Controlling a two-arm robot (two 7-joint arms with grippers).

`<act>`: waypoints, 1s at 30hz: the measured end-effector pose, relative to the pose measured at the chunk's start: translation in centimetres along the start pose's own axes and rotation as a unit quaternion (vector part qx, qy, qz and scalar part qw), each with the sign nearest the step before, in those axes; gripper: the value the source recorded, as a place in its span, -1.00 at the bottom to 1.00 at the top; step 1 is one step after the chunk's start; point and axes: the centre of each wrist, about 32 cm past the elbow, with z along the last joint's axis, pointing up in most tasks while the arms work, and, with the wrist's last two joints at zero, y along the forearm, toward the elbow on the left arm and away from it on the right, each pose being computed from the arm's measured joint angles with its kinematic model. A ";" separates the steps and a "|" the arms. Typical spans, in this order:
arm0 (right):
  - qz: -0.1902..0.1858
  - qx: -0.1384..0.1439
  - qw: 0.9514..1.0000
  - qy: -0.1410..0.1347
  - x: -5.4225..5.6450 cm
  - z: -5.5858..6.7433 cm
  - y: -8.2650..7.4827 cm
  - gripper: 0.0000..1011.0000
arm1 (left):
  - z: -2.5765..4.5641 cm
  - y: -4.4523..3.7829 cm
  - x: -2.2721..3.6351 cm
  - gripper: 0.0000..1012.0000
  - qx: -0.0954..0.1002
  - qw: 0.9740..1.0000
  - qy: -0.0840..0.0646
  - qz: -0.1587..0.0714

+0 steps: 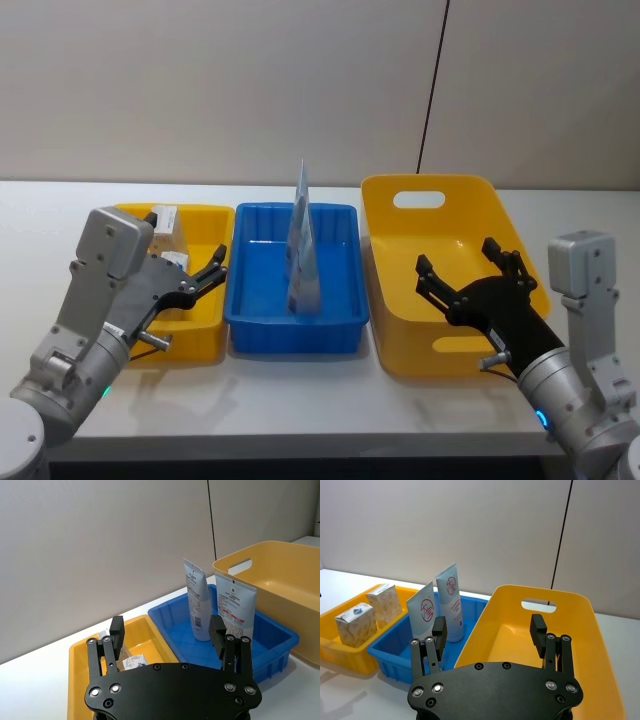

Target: Bimanual collaborative sorting of washing and personal care products

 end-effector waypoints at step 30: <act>0.000 0.000 1.000 0.000 0.0 0.0 0.0 0.98 | 0.00 0.00 0.00 0.98 0.000 1.000 0.000 0.000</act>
